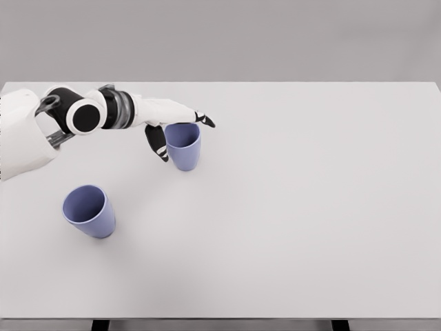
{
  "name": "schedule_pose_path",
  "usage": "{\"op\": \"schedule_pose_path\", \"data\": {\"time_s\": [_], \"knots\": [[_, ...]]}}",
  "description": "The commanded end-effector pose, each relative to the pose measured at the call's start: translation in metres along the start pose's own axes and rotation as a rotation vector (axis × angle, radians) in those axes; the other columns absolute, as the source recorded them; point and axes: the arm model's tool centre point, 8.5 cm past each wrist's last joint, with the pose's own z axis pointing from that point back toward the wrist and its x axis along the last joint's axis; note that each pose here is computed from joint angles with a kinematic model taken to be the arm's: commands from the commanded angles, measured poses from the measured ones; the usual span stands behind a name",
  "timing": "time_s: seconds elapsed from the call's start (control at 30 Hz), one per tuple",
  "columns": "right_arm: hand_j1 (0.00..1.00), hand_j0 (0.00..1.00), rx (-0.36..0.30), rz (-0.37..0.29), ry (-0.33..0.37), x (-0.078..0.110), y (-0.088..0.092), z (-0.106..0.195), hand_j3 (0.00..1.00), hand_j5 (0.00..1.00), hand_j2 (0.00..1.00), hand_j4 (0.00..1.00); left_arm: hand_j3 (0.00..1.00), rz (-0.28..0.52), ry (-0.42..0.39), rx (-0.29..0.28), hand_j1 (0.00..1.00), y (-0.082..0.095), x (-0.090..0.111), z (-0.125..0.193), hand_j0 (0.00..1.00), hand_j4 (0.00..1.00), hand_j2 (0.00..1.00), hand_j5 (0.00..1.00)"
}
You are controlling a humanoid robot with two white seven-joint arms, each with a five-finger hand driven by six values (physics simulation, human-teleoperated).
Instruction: Place the right cup on the left cup with left arm
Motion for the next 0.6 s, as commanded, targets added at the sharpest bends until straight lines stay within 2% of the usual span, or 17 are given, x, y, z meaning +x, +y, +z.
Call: {"op": "schedule_pose_path", "data": {"time_s": [0.0,0.43,0.57], "knots": [[1.0,1.0,0.0,0.0,0.0,0.0,0.0,0.0,1.0,1.0,1.0,1.0,0.99,-0.017,0.013,0.002,0.99,0.0,-0.0011,-0.0003,0.99,0.99,0.99,0.99],[1.0,1.0,0.0,0.0,0.0,0.0,0.0,0.0,1.0,1.0,1.0,1.0,0.99,-0.09,0.069,0.011,0.99,-0.0005,-0.0051,-0.0012,0.99,0.99,0.99,0.99],[1.0,1.0,0.0,0.0,0.0,0.0,0.0,0.0,1.0,1.0,1.0,1.0,0.99,-0.096,0.058,0.008,0.99,-0.002,-0.0017,-0.0027,0.99,0.99,0.99,0.99]]}}
